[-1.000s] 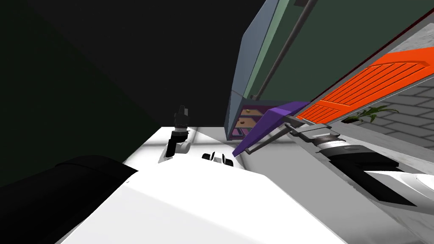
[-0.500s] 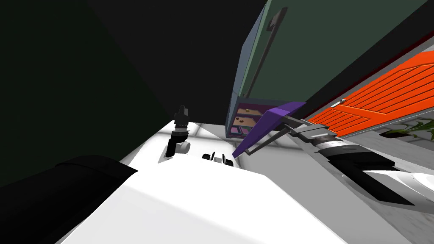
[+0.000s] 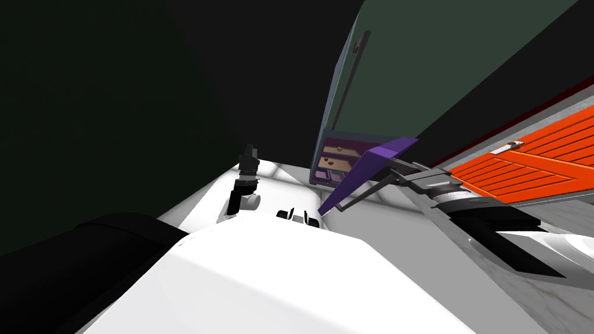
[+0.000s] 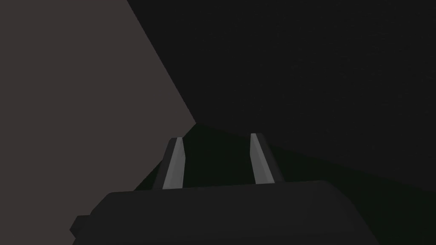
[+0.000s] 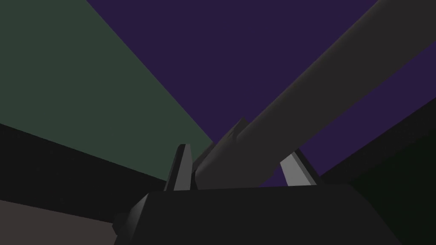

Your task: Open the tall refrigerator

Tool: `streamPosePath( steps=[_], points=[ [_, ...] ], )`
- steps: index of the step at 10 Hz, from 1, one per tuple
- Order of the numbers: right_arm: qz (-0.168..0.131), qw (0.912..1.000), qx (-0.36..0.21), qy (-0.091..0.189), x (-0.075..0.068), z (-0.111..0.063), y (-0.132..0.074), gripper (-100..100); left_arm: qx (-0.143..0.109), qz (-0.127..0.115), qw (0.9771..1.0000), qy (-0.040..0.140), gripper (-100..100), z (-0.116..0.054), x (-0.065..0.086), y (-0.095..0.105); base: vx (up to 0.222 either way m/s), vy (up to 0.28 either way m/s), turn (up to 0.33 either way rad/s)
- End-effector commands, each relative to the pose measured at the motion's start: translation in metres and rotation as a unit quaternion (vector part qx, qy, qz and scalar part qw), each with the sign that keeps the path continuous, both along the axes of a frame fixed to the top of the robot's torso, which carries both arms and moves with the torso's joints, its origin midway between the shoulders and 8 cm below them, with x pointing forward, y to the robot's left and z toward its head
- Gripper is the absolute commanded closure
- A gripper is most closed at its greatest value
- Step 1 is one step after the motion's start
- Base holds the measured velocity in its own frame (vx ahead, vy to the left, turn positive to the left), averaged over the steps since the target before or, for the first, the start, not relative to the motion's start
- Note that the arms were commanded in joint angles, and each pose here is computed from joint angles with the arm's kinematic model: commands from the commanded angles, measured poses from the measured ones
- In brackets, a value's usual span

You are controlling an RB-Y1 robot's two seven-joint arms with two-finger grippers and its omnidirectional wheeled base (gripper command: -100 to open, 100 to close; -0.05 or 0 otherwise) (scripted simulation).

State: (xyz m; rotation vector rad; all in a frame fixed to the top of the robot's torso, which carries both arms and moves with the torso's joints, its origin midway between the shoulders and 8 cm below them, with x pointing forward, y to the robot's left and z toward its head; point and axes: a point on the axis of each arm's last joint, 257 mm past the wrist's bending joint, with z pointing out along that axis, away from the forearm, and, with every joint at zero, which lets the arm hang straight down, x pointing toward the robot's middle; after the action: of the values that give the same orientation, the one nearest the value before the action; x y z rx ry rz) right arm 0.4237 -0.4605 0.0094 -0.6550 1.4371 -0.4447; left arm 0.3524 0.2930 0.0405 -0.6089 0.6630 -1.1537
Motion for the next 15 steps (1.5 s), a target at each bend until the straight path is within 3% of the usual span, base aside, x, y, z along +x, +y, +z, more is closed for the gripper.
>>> streamPosePath(
  steps=[1,15],
  points=[
    [-0.003,1.0000,0.000,-0.001,0.0008,0.0007,-0.0026,100,0.000,0.000,1.0000,0.000,0,0.0000,0.0000,0.0000,-0.146,-0.134,0.103],
    [0.009,1.0000,0.000,0.003,0.0061,-0.0025,-0.0028,100,0.000,0.000,1.0000,0.000,0,-0.0001,0.0000,0.0001,-0.166,-0.201,0.186]
  ],
)
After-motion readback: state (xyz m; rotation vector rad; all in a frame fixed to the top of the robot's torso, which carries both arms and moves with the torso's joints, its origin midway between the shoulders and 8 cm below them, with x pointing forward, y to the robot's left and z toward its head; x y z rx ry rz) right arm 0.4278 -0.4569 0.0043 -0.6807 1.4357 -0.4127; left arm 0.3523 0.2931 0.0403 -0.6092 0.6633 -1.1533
